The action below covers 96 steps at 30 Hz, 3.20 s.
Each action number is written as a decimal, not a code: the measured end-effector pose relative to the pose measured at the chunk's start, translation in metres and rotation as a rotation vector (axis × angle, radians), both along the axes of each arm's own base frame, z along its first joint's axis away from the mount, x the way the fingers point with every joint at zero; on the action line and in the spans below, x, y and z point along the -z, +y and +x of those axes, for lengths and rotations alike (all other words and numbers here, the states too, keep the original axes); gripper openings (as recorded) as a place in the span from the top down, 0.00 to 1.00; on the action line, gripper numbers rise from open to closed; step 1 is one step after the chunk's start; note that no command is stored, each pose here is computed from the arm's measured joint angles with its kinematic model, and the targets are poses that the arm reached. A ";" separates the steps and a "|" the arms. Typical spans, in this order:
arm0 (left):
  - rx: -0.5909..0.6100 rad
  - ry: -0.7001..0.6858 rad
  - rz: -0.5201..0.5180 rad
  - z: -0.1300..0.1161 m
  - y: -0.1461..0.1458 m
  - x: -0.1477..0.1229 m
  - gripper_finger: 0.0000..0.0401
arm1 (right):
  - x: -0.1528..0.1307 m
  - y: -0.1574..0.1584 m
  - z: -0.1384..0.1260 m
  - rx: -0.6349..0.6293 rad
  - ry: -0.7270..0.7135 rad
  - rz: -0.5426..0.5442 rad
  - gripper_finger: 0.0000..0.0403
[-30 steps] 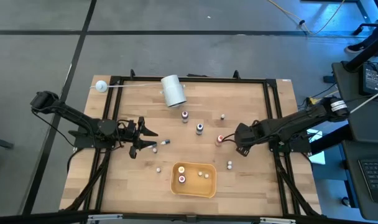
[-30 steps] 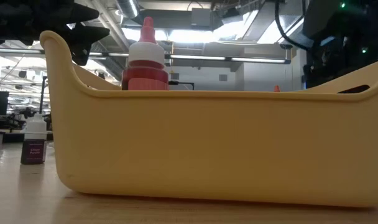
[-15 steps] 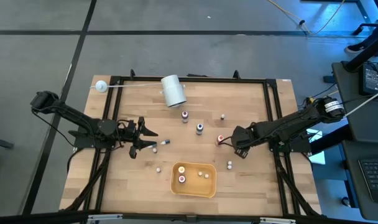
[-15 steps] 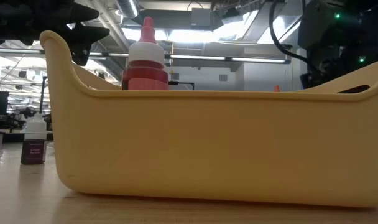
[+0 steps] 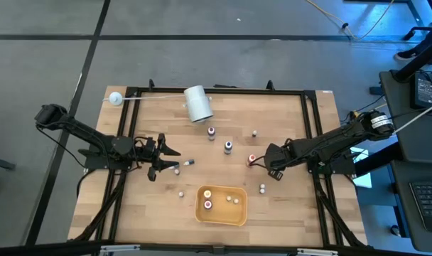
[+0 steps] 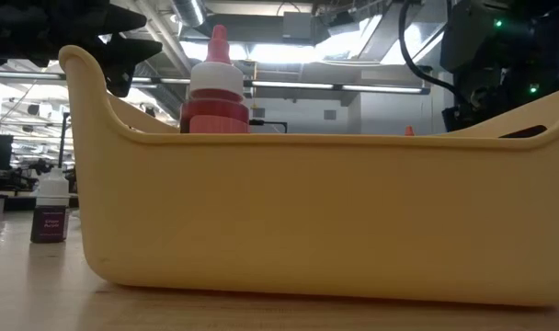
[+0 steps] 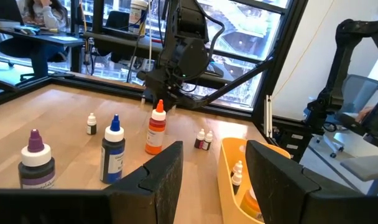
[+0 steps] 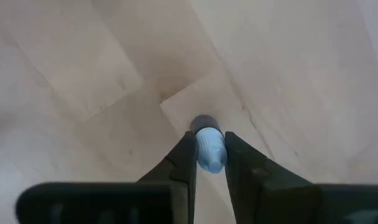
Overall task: Pick & Place food coloring
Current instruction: Put the top right small red food coloring bottle into the yellow bin
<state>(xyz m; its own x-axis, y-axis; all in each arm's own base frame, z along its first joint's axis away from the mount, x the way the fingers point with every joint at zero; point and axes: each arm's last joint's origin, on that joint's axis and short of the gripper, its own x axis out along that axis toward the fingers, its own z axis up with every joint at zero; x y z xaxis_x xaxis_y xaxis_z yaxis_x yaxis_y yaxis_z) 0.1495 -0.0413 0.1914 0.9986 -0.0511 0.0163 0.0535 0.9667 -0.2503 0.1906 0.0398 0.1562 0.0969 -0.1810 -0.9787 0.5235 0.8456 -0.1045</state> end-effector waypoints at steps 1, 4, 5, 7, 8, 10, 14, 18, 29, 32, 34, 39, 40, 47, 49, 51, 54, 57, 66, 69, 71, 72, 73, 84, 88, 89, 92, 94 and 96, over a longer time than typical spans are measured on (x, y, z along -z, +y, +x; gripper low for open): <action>0.000 0.000 0.000 0.000 0.000 0.000 0.57 | 0.000 0.000 0.000 0.001 0.001 0.000 0.85; 0.000 0.000 0.000 0.000 0.000 0.000 0.57 | -0.005 0.002 0.002 -0.004 0.005 0.004 0.84; 0.000 0.000 0.000 0.000 0.000 0.000 0.57 | -0.009 0.003 0.004 -0.011 -0.005 0.007 0.84; 0.000 0.000 0.000 0.000 0.000 0.000 0.57 | -0.021 0.009 0.010 -0.028 -0.030 0.014 0.84; 0.000 0.000 0.000 0.000 0.000 0.000 0.57 | -0.028 0.012 0.014 -0.040 -0.049 0.020 0.84; 0.000 0.000 0.000 0.000 0.000 0.000 0.57 | -0.047 0.022 0.024 -0.074 -0.120 0.039 0.84; 0.000 0.000 0.000 0.000 0.000 0.000 0.57 | -0.088 0.045 0.041 -0.183 -0.278 0.042 0.84; 0.000 0.000 0.000 0.000 0.000 0.000 0.57 | -0.118 0.072 0.059 -0.295 -0.375 0.007 0.84; 0.000 0.000 -0.001 0.000 0.000 0.000 0.57 | -0.115 0.156 0.134 -0.669 -0.332 0.013 0.84; 0.000 0.000 -0.001 0.000 0.000 0.000 0.57 | -0.100 0.172 0.146 -0.715 -0.292 0.024 0.84; 0.000 0.000 -0.001 0.000 0.000 0.000 0.57 | -0.088 0.178 0.153 -0.724 -0.266 0.035 0.84; 0.000 0.000 -0.001 0.000 0.000 0.000 0.57 | -0.059 0.185 0.162 -0.714 -0.198 0.029 0.84; 0.000 0.000 -0.001 0.000 0.000 0.000 0.57 | -0.055 0.186 0.163 -0.704 -0.191 0.030 0.84; 0.000 0.000 -0.001 0.000 0.000 0.000 0.57 | -0.033 0.190 0.167 -0.714 -0.126 0.062 0.83; 0.000 0.000 -0.001 0.000 0.000 0.000 0.57 | -0.030 0.190 0.168 -0.715 -0.118 0.059 0.82; 0.000 0.000 -0.001 0.000 0.000 0.000 0.57 | -0.025 0.190 0.168 -0.724 -0.101 0.054 0.80; 0.000 0.000 -0.001 0.000 0.000 0.000 0.57 | -0.021 0.191 0.169 -0.734 -0.091 0.050 0.78; 0.000 0.000 -0.001 0.000 0.000 0.000 0.57 | -0.020 0.191 0.169 -0.734 -0.089 0.049 0.77; 0.000 0.000 0.000 0.000 0.000 0.000 0.57 | -0.020 0.191 0.169 -0.735 -0.087 0.048 0.76; 0.000 0.000 0.000 0.000 0.000 0.000 0.57 | -0.020 0.191 0.169 -0.736 -0.084 0.059 0.76; 0.000 0.000 0.000 0.000 0.000 0.000 0.57 | -0.020 0.191 0.169 -0.743 -0.078 0.082 0.76; 0.000 0.000 0.000 0.000 0.000 0.000 0.57 | -0.020 0.191 0.169 -0.749 -0.077 0.086 0.76; 0.000 0.000 0.000 0.000 0.000 0.000 0.57 | -0.020 0.191 0.168 -0.759 -0.075 0.090 0.76; 0.000 0.000 0.000 0.000 0.000 0.000 0.57 | -0.020 0.191 0.168 -0.767 -0.073 0.094 0.76; 0.000 0.000 0.000 0.000 0.000 0.000 0.57 | -0.020 0.191 0.168 -0.767 -0.073 0.094 0.76; 0.000 0.000 0.000 0.000 0.000 0.000 0.57 | -0.020 0.191 0.168 -0.766 -0.074 0.094 0.76; 0.000 0.000 0.000 0.000 0.000 0.000 0.57 | -0.020 0.191 0.169 -0.764 -0.074 0.095 0.76; 0.000 0.001 0.000 0.000 0.000 0.000 0.57 | -0.020 0.191 0.169 -0.763 -0.075 0.091 0.76; 0.000 0.001 0.000 0.000 0.000 0.000 0.57 | -0.020 0.191 0.169 -0.762 -0.076 0.085 0.76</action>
<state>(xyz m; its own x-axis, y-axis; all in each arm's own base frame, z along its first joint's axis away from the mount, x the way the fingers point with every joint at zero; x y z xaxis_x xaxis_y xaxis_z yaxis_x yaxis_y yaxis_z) 0.1495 -0.0413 0.1913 0.9986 -0.0512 0.0156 0.0535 0.9666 -0.2505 0.3591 0.2310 0.1764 0.2321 0.0381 -0.9719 -0.2041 0.9789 -0.0104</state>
